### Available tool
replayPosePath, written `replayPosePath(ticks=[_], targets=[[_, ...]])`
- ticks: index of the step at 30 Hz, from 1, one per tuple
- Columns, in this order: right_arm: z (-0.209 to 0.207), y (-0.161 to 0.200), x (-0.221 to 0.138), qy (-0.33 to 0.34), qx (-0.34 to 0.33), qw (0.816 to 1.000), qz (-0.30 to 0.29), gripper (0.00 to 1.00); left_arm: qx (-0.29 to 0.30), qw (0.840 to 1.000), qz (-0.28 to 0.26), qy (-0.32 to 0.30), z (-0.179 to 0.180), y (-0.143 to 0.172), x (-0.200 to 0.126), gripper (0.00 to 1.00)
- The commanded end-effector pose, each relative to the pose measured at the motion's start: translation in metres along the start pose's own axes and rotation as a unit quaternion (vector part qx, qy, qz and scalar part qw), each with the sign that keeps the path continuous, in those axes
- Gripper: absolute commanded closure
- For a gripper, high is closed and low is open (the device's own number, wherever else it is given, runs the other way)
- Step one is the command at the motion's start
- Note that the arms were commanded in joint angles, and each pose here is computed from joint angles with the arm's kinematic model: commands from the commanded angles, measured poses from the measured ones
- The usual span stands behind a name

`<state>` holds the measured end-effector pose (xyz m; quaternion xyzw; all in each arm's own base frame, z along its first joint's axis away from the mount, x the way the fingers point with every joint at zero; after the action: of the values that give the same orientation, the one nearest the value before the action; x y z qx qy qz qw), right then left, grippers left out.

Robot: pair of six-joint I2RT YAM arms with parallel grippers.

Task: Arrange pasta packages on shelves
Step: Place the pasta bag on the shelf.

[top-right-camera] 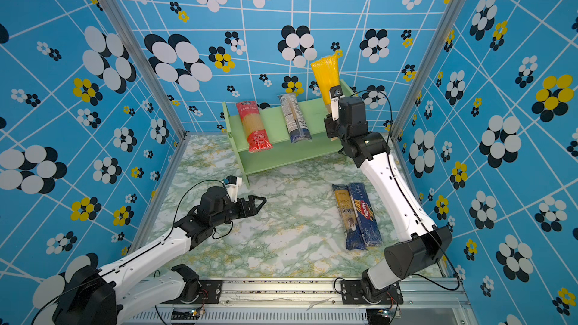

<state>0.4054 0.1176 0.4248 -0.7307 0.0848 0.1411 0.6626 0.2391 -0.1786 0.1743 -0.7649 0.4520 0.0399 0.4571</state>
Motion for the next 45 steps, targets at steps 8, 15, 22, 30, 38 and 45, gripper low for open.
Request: replayPosePath(ticks=[8,15,22,30,38,45], targets=[[-0.001,-0.065,-0.010,-0.034,0.029,0.984,-0.175,1.00,0.001,1.000,-0.010,0.001,-0.005,-0.006,-0.002,0.01],[-0.001,-0.061,0.013,-0.028,0.022,0.982,-0.183,1.00,0.002,1.000,-0.011,-0.003,-0.003,-0.005,-0.002,0.01],[-0.004,-0.055,0.032,-0.024,0.019,0.984,-0.173,1.00,0.003,1.000,-0.009,-0.007,-0.002,-0.005,-0.002,0.01],[-0.011,-0.049,0.045,-0.023,0.035,0.986,-0.164,1.00,0.004,1.000,-0.007,-0.012,0.000,-0.007,-0.001,0.01],[-0.012,-0.042,0.059,-0.028,0.041,0.987,-0.151,1.00,0.001,1.000,-0.002,-0.014,0.003,-0.008,0.004,0.01],[-0.013,-0.035,0.073,-0.032,0.046,0.989,-0.135,1.00,-0.002,1.000,-0.001,-0.017,0.006,-0.010,0.006,0.01]])
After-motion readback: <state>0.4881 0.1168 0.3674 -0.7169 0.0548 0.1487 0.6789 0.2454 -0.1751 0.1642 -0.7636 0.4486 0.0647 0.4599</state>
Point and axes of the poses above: each gripper's point midway between its finger pads, its own x axis out along the fingers, its own z axis along the line the jaws close on, y = z × x, the point moved 5 cm from there along -x, back along the fingers, and after that the axes turned 9 degrees about x, right-handed, at the moved point
